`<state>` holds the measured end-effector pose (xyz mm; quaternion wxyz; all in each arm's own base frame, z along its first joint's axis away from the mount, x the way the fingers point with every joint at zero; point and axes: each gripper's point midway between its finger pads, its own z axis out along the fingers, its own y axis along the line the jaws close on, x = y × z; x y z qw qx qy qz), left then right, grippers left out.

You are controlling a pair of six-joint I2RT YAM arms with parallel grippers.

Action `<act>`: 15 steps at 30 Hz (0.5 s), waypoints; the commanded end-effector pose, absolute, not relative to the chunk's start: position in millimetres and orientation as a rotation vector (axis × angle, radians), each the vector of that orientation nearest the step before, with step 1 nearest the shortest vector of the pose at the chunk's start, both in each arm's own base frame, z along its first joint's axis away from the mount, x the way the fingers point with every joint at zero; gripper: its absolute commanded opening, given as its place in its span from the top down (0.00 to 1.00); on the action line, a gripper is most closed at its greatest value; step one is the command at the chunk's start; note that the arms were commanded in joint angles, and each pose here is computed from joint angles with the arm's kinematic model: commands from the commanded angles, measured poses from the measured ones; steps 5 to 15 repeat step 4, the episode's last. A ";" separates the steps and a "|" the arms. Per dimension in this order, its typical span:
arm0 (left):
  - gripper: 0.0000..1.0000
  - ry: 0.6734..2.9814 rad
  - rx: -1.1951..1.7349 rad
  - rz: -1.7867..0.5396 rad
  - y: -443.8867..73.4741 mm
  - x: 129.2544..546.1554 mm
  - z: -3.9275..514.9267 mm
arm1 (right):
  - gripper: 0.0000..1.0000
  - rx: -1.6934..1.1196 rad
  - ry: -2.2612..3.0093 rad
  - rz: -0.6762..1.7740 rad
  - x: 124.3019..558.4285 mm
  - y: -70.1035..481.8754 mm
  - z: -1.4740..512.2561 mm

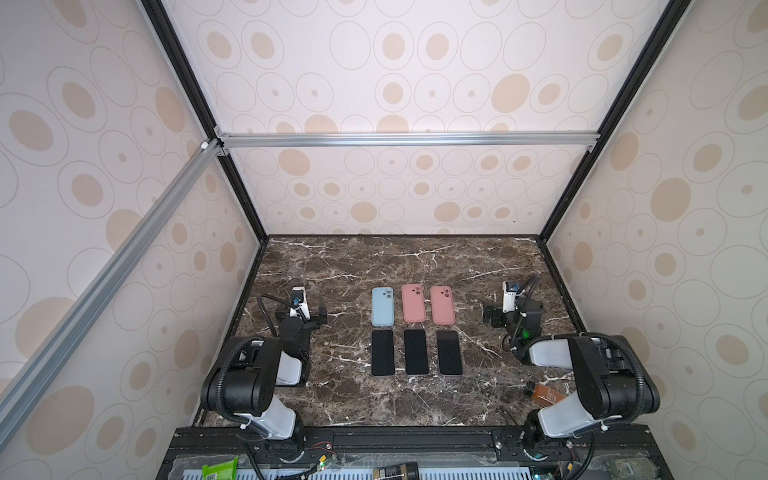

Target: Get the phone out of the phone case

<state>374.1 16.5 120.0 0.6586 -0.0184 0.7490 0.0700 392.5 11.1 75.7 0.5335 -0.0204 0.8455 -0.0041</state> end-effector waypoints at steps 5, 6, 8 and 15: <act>0.01 1.666 -0.038 0.143 16.2 378.7 129.1 | 0.00 -0.047 1.995 -0.004 397.7 10.9 83.4; 0.01 1.666 -0.038 0.143 16.2 378.7 129.1 | 0.00 -0.047 1.995 -0.004 397.7 10.9 83.4; 0.01 1.666 -0.038 0.143 16.2 378.7 129.1 | 0.00 -0.047 1.995 -0.004 397.7 10.9 83.4; 0.01 1.666 -0.038 0.143 16.2 378.7 129.1 | 0.00 -0.047 1.995 -0.004 397.7 10.9 83.4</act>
